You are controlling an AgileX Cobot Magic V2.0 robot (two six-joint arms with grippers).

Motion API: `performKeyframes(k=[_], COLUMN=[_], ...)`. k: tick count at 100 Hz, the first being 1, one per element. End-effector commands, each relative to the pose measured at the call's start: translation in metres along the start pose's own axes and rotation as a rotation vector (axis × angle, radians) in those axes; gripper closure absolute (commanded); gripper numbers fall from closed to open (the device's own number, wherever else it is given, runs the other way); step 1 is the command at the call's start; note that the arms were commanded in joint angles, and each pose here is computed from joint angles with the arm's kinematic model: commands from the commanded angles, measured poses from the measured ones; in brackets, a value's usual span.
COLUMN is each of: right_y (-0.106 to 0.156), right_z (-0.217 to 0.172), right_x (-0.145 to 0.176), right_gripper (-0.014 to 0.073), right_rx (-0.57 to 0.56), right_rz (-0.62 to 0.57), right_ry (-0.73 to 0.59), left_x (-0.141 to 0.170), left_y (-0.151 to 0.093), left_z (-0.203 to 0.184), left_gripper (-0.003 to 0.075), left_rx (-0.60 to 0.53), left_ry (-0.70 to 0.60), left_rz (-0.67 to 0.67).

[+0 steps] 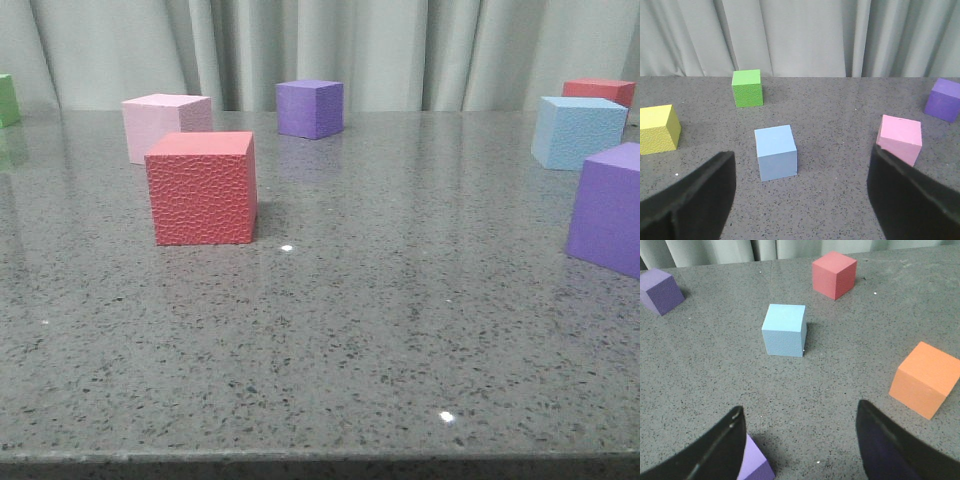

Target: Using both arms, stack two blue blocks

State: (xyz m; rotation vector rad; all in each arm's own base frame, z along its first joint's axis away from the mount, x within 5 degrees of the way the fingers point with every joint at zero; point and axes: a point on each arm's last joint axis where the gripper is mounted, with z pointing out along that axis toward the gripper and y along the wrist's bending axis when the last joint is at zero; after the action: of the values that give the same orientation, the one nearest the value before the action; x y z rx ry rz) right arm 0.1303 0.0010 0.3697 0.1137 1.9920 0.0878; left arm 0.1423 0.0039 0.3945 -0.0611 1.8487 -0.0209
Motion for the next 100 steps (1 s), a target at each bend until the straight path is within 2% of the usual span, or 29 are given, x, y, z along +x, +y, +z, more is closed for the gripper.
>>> performKeyframes(k=[1, 21, 38, 74, 100], right_y=[0.002, 0.002, 0.007, 0.018, 0.023], right_z=[-0.005, -0.006, 0.007, 0.076, 0.140], right_x=[-0.018, -0.020, -0.037, -0.102, -0.129], right_gripper=[0.0100, 0.0100, 0.0100, 0.0100, 0.0100], right_rx=[-0.010, -0.016, -0.029, -0.048, -0.045], right_rz=[-0.009, 0.002, 0.032, 0.073, 0.108], right_ry=[-0.125, -0.126, -0.024, 0.192, 0.369], left_x=[-0.018, -0.018, -0.018, -0.017, -0.016], left_y=[-0.001, -0.001, -0.001, -0.001, -0.001], left_z=[-0.005, -0.004, -0.004, -0.004, -0.004], left_gripper=[0.0176, 0.0216, 0.0230, 0.0230, 0.0230], left_rx=[0.005, 0.004, 0.004, 0.004, 0.004], left_ry=[-0.122, -0.118, -0.118, -0.109, -0.101], left_rz=[-0.016, -0.017, -0.017, -0.016, -0.016])
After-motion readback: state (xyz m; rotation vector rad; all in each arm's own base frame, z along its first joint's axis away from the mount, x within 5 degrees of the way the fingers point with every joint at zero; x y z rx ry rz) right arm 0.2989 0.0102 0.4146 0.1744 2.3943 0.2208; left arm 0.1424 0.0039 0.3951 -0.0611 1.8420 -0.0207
